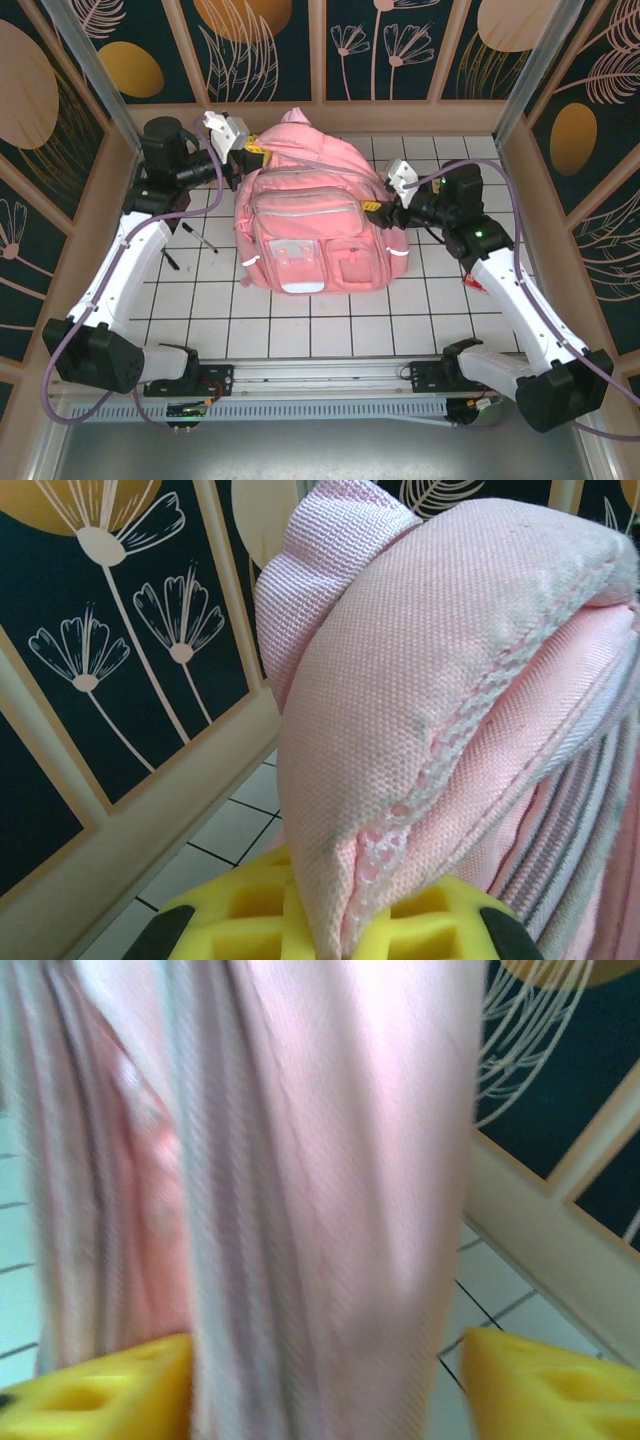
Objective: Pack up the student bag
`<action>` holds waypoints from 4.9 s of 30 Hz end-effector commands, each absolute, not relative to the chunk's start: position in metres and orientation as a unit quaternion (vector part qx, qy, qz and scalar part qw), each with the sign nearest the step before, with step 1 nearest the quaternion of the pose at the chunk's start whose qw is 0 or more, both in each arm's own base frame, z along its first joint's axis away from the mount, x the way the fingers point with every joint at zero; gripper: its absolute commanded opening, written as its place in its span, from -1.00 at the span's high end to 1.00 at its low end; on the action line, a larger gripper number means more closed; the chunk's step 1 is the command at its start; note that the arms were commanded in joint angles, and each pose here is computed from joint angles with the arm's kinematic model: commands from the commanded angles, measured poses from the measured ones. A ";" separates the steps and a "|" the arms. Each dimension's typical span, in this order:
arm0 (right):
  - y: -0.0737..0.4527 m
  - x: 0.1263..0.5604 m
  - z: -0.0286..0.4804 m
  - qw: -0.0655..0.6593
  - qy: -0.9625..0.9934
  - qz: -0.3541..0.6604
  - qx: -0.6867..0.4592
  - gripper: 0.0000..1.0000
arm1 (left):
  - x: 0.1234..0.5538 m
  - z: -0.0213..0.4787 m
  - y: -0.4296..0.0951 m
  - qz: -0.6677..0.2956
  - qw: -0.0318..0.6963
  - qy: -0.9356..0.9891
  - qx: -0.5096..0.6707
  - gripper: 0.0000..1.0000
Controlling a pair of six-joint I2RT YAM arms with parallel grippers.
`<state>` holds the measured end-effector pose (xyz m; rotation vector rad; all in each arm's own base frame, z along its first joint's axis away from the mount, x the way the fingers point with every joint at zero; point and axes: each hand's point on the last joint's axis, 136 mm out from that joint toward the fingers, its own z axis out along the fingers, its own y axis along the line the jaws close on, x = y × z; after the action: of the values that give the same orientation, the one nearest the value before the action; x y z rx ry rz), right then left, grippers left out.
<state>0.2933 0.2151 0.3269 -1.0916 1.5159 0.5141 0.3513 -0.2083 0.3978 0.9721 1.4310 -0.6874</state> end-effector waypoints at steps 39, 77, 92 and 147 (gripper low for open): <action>0.185 0.468 0.396 0.734 0.634 0.188 -0.157 -0.32 | 0.261 0.367 -0.212 -0.438 0.558 0.600 0.369 1.00; 0.318 0.248 0.255 0.582 0.575 0.315 -0.481 1.00 | 0.330 0.358 -0.234 -0.372 0.537 0.756 0.026 -0.34; 0.291 0.267 0.224 0.563 0.458 0.116 -0.678 1.00 | 0.285 0.332 -0.173 -0.189 0.495 0.840 0.116 -0.98; 0.188 0.306 0.170 0.073 0.769 0.465 0.432 -0.56 | 0.251 0.205 -0.277 -0.319 0.488 0.706 0.402 1.00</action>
<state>0.2805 0.1672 0.1517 1.2876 2.3771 1.2407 0.2535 -0.2593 0.1653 0.9839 1.8868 -0.6468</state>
